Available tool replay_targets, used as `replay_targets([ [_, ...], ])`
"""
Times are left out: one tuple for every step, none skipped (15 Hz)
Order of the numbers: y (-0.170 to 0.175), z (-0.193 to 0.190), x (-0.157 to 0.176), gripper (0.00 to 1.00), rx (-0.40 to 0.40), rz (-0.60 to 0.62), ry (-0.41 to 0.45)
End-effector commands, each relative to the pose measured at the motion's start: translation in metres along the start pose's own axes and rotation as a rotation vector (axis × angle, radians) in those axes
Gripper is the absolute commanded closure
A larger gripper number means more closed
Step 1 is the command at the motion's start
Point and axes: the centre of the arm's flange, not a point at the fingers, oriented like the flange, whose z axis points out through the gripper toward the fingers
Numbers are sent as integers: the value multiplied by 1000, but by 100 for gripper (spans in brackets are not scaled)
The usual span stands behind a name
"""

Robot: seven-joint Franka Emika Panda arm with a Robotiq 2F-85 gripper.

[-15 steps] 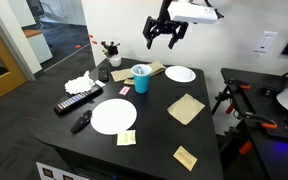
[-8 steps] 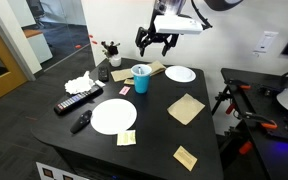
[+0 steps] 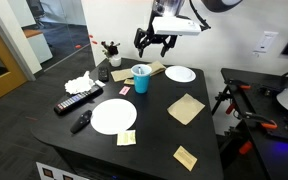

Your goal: Remove the marker from the cup and put it on the table

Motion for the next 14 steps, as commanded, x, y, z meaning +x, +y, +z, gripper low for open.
replay_targets([
  [0,3,1,0,-3,7,-1],
  [0,5,3,0,5,2,-5],
  [0,7,4,0,0,-3,-10],
  [0,8,5,0,4,-9,-17],
  [1,10,6,0,2,-14,-29],
  [2,12,7,0,4,-22,-36],
  [2,13,9,5,8,-30,-48],
  [3,14,11,16,7,-40,-58],
  [4,16,14,26,10,-48,-69],
  [6,17,16,27,13,-57,-77],
  [7,18,20,33,15,-68,-88],
  [8,20,24,34,19,-79,-103],
  [10,21,27,35,17,-85,-109],
  [12,23,32,33,23,-95,-116],
])
